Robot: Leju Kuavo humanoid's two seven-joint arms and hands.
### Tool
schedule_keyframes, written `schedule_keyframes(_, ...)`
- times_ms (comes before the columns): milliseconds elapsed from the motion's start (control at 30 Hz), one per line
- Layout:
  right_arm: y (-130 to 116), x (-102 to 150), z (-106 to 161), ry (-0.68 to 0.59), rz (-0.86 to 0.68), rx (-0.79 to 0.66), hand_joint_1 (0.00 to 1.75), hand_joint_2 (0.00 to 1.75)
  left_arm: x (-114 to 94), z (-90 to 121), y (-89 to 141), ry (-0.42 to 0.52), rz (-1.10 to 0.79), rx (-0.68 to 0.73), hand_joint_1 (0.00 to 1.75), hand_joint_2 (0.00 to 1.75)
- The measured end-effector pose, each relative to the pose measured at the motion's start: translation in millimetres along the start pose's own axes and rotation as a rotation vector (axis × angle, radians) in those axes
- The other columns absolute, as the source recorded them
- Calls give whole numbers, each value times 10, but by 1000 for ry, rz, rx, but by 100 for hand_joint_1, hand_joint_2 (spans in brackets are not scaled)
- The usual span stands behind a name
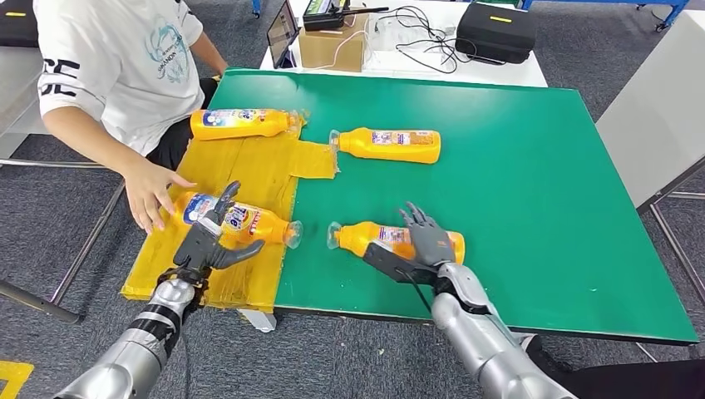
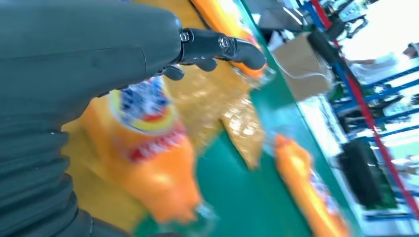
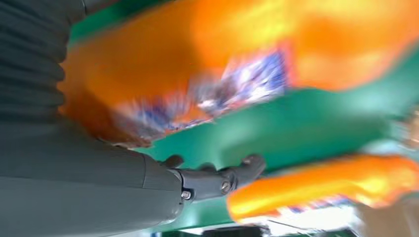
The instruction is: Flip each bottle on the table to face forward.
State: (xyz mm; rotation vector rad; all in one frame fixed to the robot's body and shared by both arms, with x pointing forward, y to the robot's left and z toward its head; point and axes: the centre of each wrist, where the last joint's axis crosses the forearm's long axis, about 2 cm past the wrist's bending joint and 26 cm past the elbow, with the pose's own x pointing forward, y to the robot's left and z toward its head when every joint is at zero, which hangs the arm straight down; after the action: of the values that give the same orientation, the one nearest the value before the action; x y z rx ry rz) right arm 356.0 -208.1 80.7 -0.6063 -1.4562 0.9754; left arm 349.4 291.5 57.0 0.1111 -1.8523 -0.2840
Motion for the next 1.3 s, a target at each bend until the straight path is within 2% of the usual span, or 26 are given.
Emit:
schedule_keyframes(200, -58, -159, 49, 51, 104, 31, 0, 175, 122, -78, -155, -45, 159, -3, 0, 175)
schedule_keyframes(500, -247, -431, 113, 119, 276, 107, 0, 175, 213, -134, -294, -48, 294, -13, 0, 175)
schedule_keyframes(533, -266, -455, 116, 123, 283, 110, 21, 175, 214, -135, -296, -47, 299, -10, 0, 175)
schedule_keyframes(633, -299, -493, 119, 129, 289, 134, 151, 175, 217, -138, -294, -48, 308, -7, 0, 175)
schedule_keyframes(667, -315, -501, 112, 127, 284, 151, 174, 175, 218, -139, -297, -49, 311, -8, 0, 175)
schedule_keyframes(800, -393, -539, 74, 104, 252, 206, 175, 175, 231, -156, -309, -52, 311, -4, 0, 175)
schedule_keyframes(1067, -418, -579, 51, 84, 186, 213, 175, 175, 257, -208, -331, -39, 302, 7, 0, 175)
schedule_keyframes(1300, -234, -463, 127, 28, -29, 66, 175, 175, 260, -221, -403, 1, 292, 46, 0, 175)
